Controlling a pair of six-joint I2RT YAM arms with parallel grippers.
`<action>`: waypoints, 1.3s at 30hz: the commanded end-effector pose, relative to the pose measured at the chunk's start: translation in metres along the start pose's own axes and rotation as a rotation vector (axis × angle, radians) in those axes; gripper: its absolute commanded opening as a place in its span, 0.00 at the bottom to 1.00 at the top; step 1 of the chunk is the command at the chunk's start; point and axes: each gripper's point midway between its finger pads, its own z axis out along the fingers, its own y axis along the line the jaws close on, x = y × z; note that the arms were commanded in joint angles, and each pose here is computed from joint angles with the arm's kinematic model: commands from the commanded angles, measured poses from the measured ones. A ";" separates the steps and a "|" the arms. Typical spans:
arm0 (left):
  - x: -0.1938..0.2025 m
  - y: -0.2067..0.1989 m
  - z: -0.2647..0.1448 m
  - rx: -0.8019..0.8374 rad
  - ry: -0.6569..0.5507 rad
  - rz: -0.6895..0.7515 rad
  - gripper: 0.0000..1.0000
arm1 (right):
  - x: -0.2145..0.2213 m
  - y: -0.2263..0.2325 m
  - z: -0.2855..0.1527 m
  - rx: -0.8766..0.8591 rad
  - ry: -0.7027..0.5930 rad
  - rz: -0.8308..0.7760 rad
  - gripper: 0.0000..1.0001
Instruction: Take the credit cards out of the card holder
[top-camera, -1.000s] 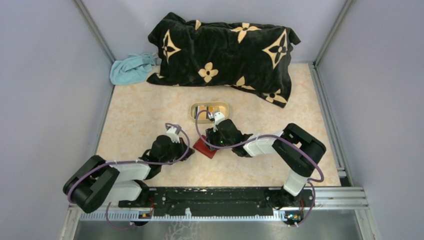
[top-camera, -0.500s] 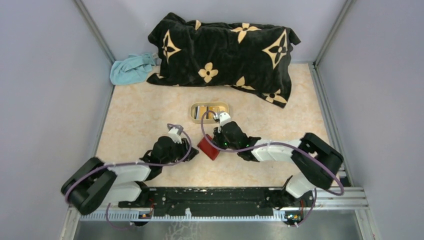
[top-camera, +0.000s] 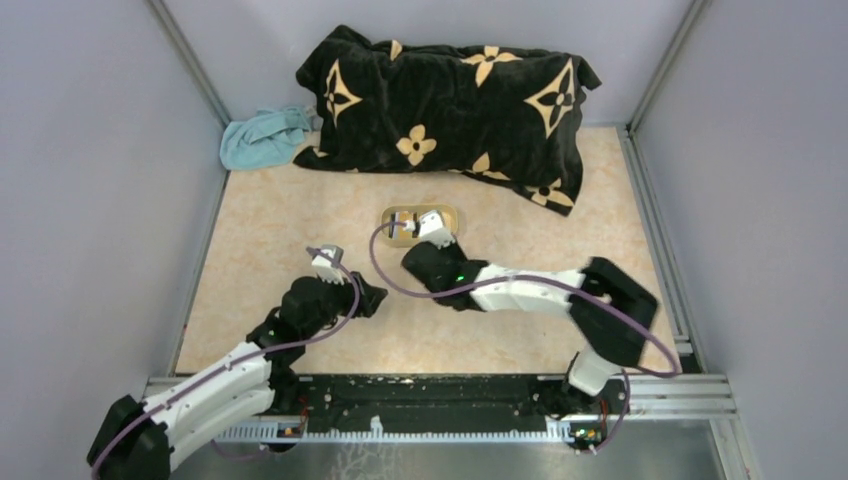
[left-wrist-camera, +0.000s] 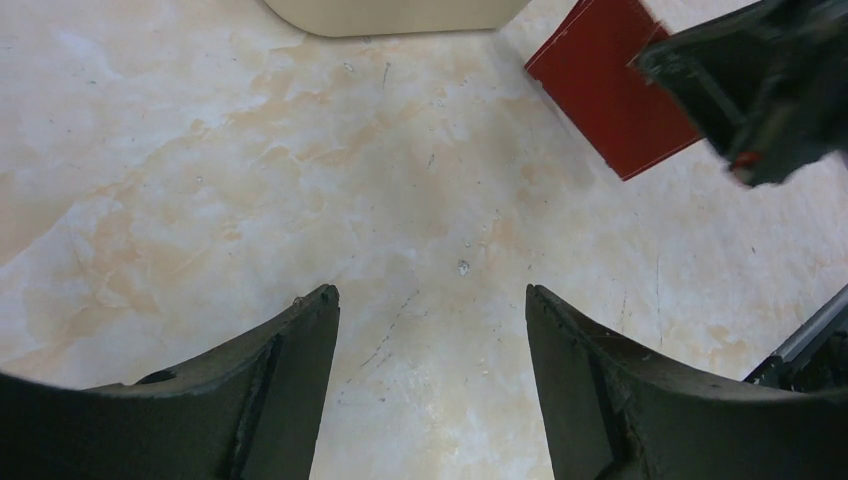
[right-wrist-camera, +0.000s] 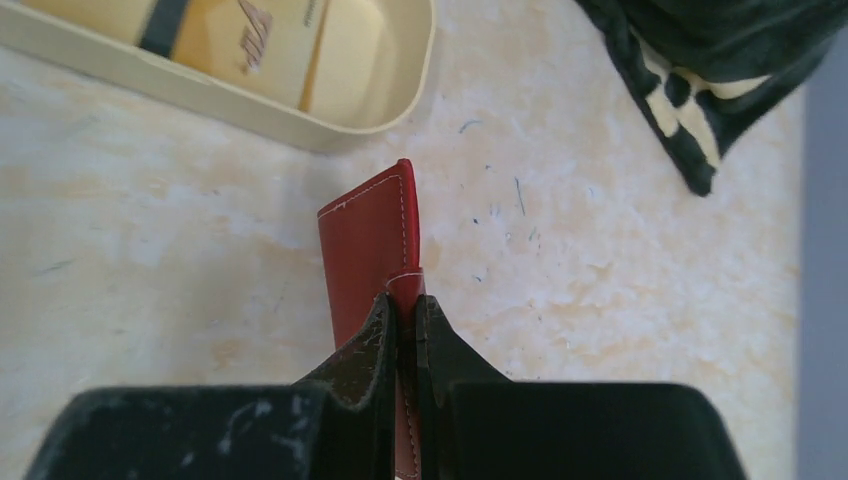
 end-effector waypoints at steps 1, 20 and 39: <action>-0.010 0.002 -0.008 -0.042 -0.005 -0.006 0.75 | 0.032 -0.019 0.012 0.372 0.074 -0.243 0.00; -0.029 0.018 -0.026 -0.148 -0.109 -0.110 0.77 | -0.014 0.093 -0.045 -0.155 -0.022 0.077 0.79; -0.029 -0.104 0.044 0.534 0.045 0.442 0.52 | 0.015 0.050 -0.017 -0.506 0.061 0.555 0.00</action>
